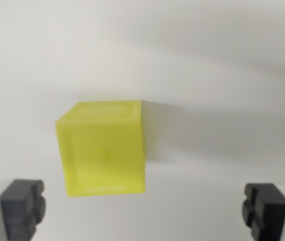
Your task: Pick yellow cube
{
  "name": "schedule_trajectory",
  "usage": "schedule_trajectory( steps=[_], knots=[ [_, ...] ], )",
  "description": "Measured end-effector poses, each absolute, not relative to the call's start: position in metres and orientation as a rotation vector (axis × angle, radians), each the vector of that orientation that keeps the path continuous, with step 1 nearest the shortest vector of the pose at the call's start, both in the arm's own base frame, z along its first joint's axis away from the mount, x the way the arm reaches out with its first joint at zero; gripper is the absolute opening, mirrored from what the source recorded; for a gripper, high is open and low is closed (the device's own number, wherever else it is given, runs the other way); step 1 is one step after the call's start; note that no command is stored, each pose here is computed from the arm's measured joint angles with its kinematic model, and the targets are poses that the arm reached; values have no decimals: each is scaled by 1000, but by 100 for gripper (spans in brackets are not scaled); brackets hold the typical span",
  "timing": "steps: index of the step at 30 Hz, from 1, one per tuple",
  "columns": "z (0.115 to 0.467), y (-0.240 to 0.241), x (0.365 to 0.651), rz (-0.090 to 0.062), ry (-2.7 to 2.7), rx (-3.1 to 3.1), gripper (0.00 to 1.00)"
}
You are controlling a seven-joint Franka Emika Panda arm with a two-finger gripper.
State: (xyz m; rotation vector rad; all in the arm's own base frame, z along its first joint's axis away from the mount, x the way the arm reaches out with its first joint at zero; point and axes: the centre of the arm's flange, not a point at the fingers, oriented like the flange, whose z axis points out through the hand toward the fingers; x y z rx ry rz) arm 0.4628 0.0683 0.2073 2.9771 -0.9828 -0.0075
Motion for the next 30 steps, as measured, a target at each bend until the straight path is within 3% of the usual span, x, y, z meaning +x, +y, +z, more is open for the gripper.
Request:
schedule_trajectory(
  steps=[30],
  knots=[
    [153, 92, 439, -3, -905, 3007, 100]
  ],
)
